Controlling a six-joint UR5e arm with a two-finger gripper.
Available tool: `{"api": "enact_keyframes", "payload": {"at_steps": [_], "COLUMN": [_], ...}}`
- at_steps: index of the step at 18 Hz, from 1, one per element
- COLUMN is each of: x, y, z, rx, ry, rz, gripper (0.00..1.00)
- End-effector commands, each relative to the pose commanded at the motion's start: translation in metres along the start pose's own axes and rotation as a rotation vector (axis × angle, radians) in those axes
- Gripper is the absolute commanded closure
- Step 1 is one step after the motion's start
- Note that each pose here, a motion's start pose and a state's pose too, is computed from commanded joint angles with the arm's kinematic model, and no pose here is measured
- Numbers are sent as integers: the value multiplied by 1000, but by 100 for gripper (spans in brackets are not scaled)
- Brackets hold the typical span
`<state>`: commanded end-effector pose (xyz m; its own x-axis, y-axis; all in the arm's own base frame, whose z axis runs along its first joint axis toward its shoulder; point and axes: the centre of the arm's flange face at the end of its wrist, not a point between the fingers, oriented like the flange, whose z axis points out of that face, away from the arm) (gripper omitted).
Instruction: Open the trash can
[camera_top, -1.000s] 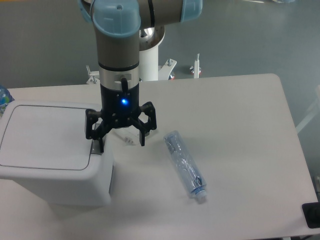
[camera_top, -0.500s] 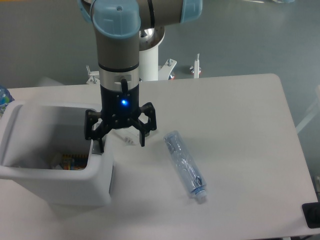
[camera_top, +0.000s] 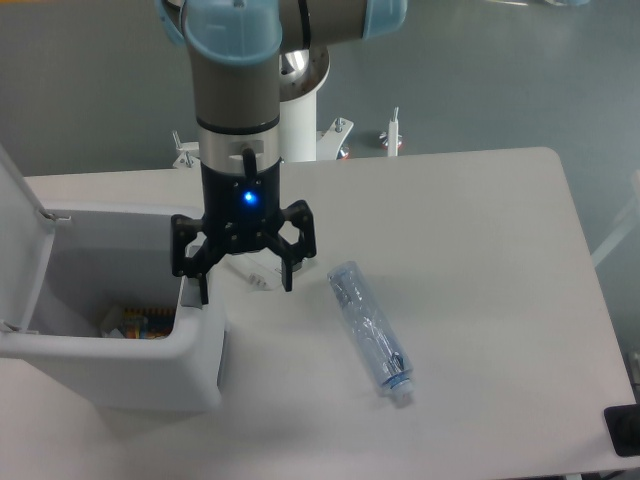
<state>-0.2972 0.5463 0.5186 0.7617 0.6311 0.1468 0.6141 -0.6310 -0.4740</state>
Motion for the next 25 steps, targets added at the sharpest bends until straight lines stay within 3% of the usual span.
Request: {"api": "enact_keyframes", "payload": {"at_steps": [4,6,14,22,25], "x": [-51,-75,-151,-210,-225], "y": [-15,-19,-10,38,53], "z": [-10,-14,-33,-60,-66], "rx": [29,40,-7,-117,-134], "ry": [-43,-68,-208,-236,-242], "rz": [-64,-50,189,469,516], "gripper": [0,0,0,0,0]}}
